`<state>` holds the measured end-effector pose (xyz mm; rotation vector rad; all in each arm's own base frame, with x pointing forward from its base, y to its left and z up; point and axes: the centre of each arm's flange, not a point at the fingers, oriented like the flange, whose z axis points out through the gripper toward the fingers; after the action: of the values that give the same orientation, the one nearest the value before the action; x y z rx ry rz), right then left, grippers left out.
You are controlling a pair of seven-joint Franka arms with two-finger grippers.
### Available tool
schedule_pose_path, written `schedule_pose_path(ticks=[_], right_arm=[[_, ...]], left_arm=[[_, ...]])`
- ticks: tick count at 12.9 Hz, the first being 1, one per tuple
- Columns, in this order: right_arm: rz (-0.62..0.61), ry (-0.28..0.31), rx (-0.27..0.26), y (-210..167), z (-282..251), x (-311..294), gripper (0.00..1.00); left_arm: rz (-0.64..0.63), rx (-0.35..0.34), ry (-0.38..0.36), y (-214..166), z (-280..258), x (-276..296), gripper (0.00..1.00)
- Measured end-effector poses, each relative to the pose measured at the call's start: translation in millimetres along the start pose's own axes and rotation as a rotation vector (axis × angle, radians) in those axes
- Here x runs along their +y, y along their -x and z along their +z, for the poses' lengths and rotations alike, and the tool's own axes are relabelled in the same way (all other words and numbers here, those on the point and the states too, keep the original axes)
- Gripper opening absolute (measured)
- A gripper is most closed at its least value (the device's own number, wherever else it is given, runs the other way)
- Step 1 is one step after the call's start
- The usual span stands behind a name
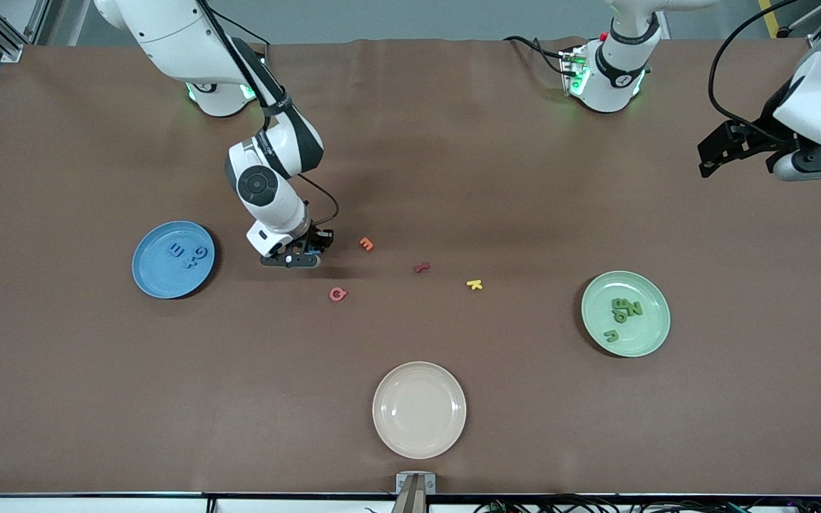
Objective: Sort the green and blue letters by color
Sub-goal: 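Carry the blue 6 to the blue plate and release it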
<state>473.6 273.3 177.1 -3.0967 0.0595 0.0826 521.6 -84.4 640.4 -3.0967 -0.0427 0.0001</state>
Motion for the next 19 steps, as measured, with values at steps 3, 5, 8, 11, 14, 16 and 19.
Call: schedule_pose_path(ticks=[3,5,8,11,14,16,19], right_arm=[[0.018,0.015,-0.015,-16,-7,26,0.37],[-0.024,0.022,-0.047,-34,-27,62,0.37],[-0.117,0.001,-0.062,-60,-66,142,0.37],[-0.184,-0.007,-0.049,-75,-77,218,0.37],[-0.211,0.025,-0.048,-79,-79,280,0.37],[-0.216,0.049,-0.04,-80,-80,306,0.37],[-0.206,0.072,-0.014,-82,-71,331,0.37]], left_arm=[[-0.001,0.004,-0.001,4,-5,-1,1.0],[-0.002,0.004,-0.001,4,-5,-1,1.0],[-0.007,-0.007,-0.003,5,-4,-4,1.0],[-0.008,-0.021,-0.005,6,-3,-5,1.0],[-0.011,-0.029,-0.007,8,-4,-7,1.0],[-0.013,-0.03,-0.007,9,-5,-8,1.0],[-0.022,-0.03,-0.007,9,-5,-13,1.0]])
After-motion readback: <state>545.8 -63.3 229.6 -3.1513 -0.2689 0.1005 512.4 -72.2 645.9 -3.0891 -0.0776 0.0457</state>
